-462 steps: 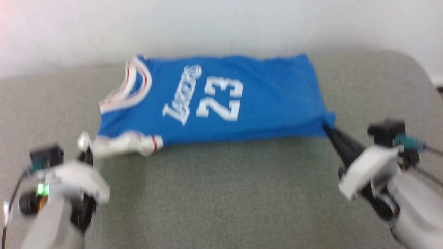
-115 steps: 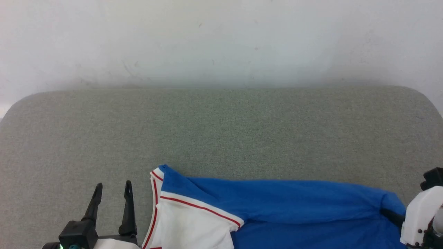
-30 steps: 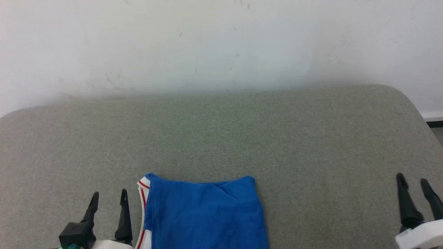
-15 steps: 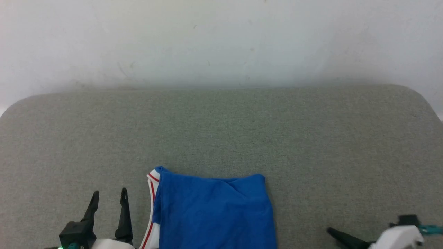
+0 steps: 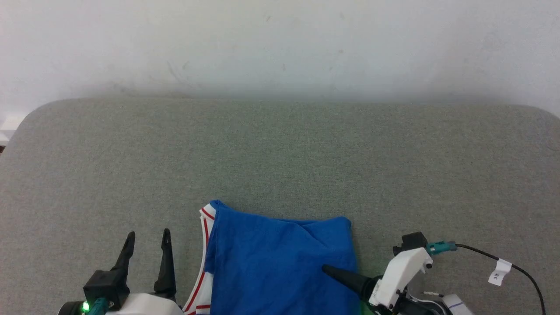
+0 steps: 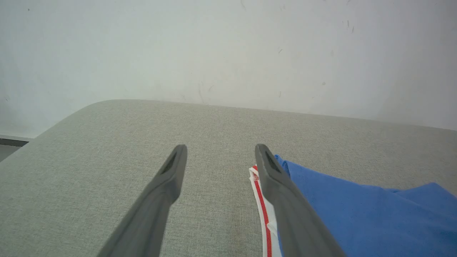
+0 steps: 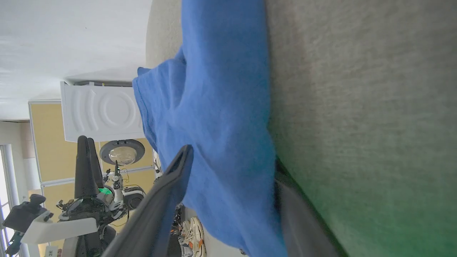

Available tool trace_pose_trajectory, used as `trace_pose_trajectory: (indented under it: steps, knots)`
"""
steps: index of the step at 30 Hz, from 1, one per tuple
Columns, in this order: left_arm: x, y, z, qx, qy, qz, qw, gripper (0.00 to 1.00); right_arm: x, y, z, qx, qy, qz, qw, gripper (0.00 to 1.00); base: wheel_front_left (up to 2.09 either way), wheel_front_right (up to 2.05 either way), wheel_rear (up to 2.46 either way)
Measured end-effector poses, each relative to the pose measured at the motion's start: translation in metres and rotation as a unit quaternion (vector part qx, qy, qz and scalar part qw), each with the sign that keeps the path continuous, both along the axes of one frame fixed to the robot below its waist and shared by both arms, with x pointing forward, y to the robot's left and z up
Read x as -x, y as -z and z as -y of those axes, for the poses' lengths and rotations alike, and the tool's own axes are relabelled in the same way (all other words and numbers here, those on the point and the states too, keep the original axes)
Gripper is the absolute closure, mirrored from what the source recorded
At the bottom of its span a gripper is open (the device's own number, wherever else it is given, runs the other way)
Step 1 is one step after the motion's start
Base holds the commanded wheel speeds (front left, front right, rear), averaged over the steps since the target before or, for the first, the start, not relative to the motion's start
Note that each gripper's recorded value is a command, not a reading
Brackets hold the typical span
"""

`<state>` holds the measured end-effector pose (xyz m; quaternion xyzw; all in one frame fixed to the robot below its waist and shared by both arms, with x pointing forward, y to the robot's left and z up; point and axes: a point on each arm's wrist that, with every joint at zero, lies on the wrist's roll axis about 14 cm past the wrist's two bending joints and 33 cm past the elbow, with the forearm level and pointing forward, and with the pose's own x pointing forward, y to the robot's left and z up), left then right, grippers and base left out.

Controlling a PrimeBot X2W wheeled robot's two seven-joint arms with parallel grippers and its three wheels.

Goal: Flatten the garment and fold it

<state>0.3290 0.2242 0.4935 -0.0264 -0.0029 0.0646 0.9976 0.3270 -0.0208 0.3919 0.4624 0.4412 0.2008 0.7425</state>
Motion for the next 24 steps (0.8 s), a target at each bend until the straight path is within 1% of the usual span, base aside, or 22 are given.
trace_pose_trajectory:
  steps: [1, 2, 3, 4, 8, 10, 12, 14, 16, 18, 22, 24]
  knots:
    - [0.0, 0.0, 0.0, 0.001, -0.001, 0.0, 1.0, 0.0, 0.0, 0.001, -0.005, 0.0, -0.007, -0.001, 1.0, 0.04, 0.0, 0.0, 0.0]
    - [0.0, 0.001, -0.001, 0.0, -0.003, -0.001, 1.0, 0.0, 0.0, 0.001, -0.008, 0.001, -0.012, -0.002, 1.0, 0.6, 0.0, 0.0, 0.0]
    - [0.001, 0.001, -0.003, 0.0, -0.004, -0.002, 1.0, 0.0, -0.002, 0.001, -0.011, 0.006, -0.016, 0.003, 1.0, 0.87, 0.0, 0.0, 0.0]
    - [0.001, 0.002, -0.003, 0.0, -0.006, -0.003, 1.0, 0.0, -0.003, 0.001, -0.013, 0.011, -0.019, 0.007, 1.0, 1.0, 0.0, 0.0, 0.0]
    - [0.001, 0.001, -0.003, -0.001, -0.005, 0.0, 1.0, 0.0, -0.003, 0.001, -0.014, 0.053, -0.043, 0.041, 0.997, 1.0, 0.0, 0.0, 0.0]
    - [0.0, -0.002, -0.001, -0.001, -0.002, 0.004, 1.0, 0.0, -0.004, 0.001, -0.007, 0.097, -0.06, 0.077, 0.991, 1.0, 0.0, 0.0, 0.0]
    - [-0.001, -0.004, 0.003, -0.001, 0.005, 0.008, 1.0, 0.0, -0.007, -0.002, 0.005, 0.14, -0.073, 0.118, 0.98, 1.0, 0.0, 0.0, 0.0]
    - [-0.004, -0.006, 0.007, -0.001, 0.012, 0.011, 1.0, 0.0, -0.011, -0.005, 0.022, 0.192, -0.088, 0.159, 0.965, 1.0, 0.0, 0.0, 0.0]
    - [-0.006, -0.007, 0.014, 0.002, 0.022, 0.013, 1.0, 0.0, -0.017, -0.008, 0.044, 0.244, -0.092, 0.196, 0.945, 1.0, 0.0, 0.0, 0.0]
    - [-0.009, -0.007, 0.021, 0.004, 0.032, 0.014, 0.999, 0.0, -0.02, -0.012, 0.066, 0.285, -0.094, 0.217, 0.929, 1.0, 0.0, 0.0, 0.0]
    - [-0.019, -0.012, 0.037, 0.004, 0.055, 0.021, 0.998, 0.0, -0.022, -0.018, 0.121, 0.369, -0.091, 0.237, 0.894, 1.0, 0.0, 0.0, 0.0]
    - [-0.027, -0.016, 0.048, 0.005, 0.072, 0.028, 0.997, 0.0, -0.019, -0.021, 0.15, 0.402, -0.083, 0.226, 0.883, 1.0, 0.0, 0.0, 0.0]
